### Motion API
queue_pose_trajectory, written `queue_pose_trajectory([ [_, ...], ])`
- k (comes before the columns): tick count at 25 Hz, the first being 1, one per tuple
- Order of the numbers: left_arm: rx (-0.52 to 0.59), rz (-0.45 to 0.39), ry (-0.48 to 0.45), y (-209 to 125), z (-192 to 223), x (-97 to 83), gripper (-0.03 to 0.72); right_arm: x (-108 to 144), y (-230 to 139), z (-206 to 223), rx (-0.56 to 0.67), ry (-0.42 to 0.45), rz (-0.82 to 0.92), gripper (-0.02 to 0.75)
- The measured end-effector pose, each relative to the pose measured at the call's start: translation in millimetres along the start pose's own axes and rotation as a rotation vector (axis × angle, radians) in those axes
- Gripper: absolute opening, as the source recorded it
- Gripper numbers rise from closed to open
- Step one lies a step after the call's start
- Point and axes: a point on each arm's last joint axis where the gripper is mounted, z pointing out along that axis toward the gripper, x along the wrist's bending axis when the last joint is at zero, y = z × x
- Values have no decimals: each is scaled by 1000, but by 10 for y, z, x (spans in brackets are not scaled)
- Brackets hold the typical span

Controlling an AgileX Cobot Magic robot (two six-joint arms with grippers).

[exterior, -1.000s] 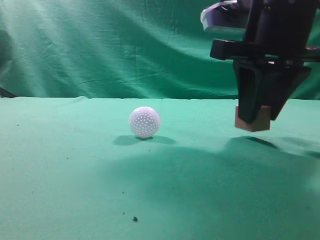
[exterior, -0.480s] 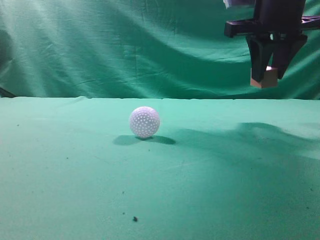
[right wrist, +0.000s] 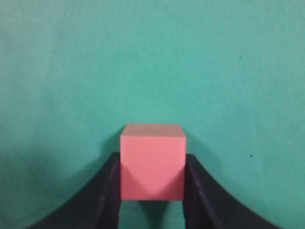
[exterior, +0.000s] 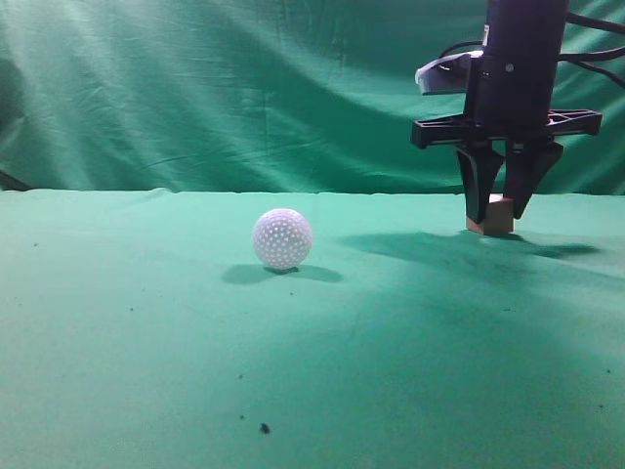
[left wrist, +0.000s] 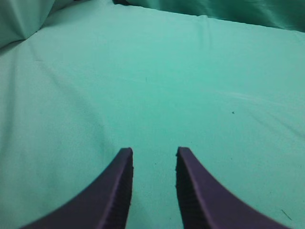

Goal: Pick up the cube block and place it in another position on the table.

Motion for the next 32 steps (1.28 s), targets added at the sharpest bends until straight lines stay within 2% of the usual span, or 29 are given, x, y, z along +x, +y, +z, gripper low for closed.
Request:
queue_pose_trajectory([
  [5,0,0,0,0,0,0,262,-6,0,-60,0,0,3,516],
  [6,0,0,0,0,0,0,262,-13,-4,-119,0,0,5,539],
  [8,0,0,0,0,0,0,262,-29,-18,-299,-2,4,15,525],
  [9,0,0,0,0,0,0,262,-38,-30,-435,-8,11,24,468],
  [13,0,0,0,0,0,0,262,-85,-154,-1106,-40,47,53,110],
  [16,0,0,0,0,0,0,262,-130,-343,-1607,-112,76,69,0],
  [21,0,0,0,0,0,0,262,-211,-928,-2171,-205,107,88,0],
  [24,0,0,0,0,0,0,262,-250,-1320,-2307,-260,116,97,0],
  [32,0,0,0,0,0,0,262,-302,-2172,-2303,-377,143,135,0],
])
